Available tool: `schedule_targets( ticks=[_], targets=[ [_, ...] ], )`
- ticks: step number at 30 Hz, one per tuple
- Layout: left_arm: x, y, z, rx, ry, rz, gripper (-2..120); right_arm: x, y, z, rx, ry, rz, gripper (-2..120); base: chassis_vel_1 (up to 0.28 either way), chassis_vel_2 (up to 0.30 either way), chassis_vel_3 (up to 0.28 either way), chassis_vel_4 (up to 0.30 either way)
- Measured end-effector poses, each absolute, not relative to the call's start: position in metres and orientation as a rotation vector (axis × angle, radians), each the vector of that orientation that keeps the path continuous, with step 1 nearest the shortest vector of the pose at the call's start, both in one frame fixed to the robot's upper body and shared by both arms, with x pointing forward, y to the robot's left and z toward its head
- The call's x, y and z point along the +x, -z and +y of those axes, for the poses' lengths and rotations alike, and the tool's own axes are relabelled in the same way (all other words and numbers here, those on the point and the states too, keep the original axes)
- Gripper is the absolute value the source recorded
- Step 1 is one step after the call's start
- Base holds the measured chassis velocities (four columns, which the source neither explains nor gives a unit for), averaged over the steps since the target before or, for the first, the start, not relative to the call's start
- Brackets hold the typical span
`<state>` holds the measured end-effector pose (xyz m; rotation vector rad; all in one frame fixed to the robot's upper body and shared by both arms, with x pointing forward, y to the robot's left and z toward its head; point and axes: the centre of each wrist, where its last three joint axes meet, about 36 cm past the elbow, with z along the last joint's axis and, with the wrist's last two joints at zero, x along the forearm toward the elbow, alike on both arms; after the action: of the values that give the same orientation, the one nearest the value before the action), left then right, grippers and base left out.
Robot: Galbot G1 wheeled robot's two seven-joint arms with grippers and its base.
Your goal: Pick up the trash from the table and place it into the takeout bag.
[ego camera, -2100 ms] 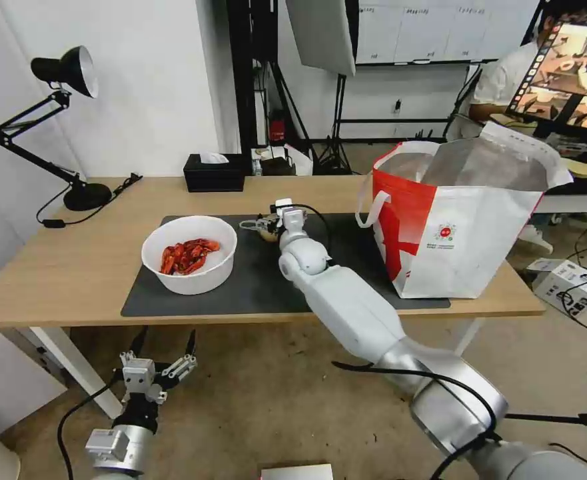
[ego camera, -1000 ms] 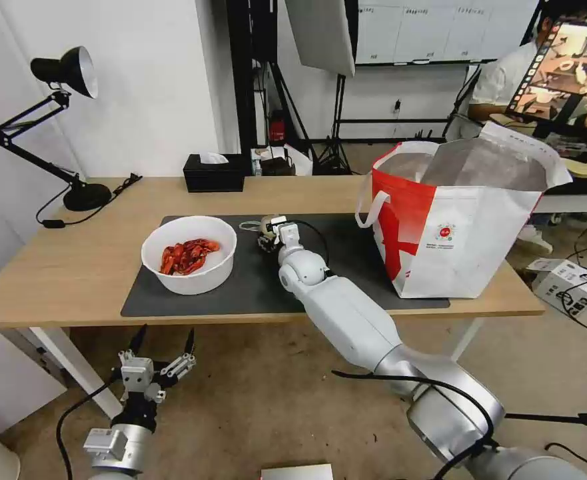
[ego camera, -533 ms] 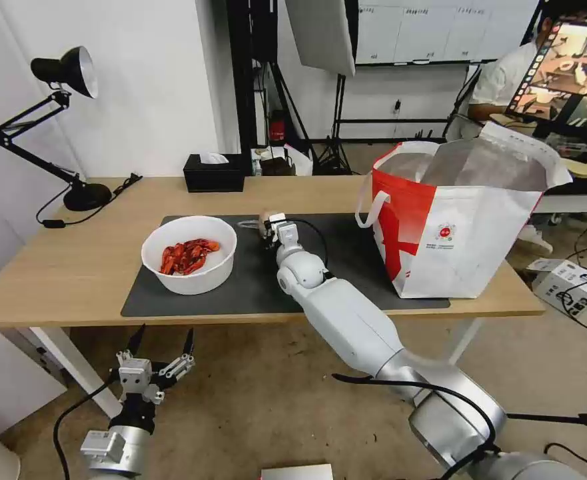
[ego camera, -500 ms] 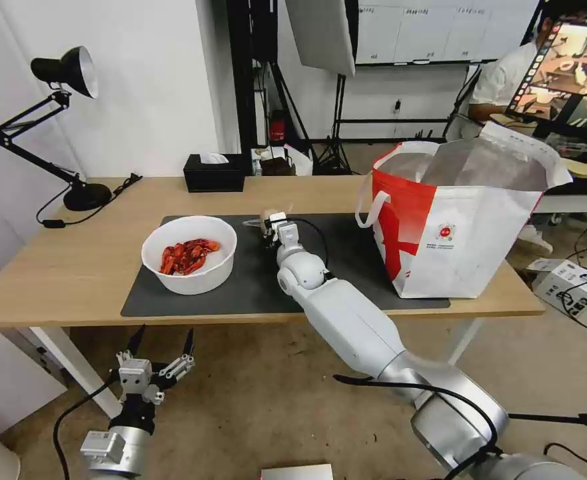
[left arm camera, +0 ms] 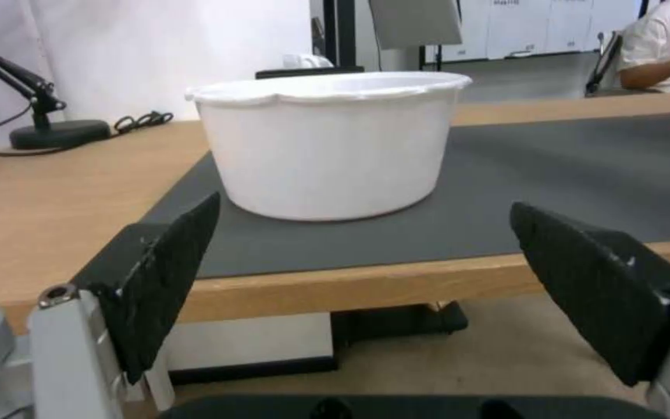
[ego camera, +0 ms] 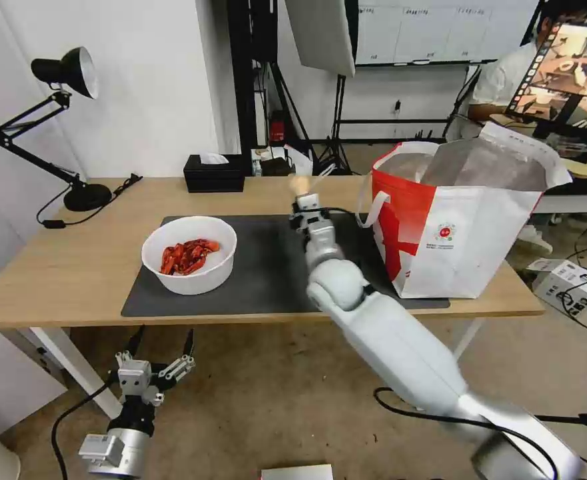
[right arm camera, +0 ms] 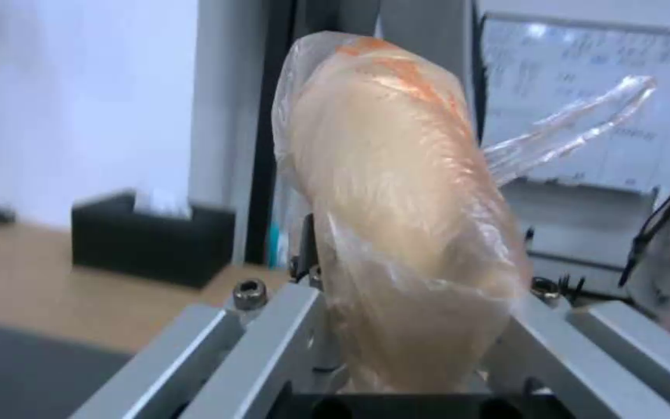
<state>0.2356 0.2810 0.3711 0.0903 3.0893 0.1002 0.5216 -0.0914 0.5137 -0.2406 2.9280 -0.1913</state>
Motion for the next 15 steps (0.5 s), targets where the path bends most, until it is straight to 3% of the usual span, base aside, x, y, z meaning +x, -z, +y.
schedule_targets(
  ticks=[15],
  targets=[
    [0.236, -0.371, 0.275, 0.112, -0.103, 3.086, 100, 0.513, -0.587, -0.173, 0.206, 0.253, 2.754, 7, 0.000, 0.000, 0.000, 0.000]
  ],
)
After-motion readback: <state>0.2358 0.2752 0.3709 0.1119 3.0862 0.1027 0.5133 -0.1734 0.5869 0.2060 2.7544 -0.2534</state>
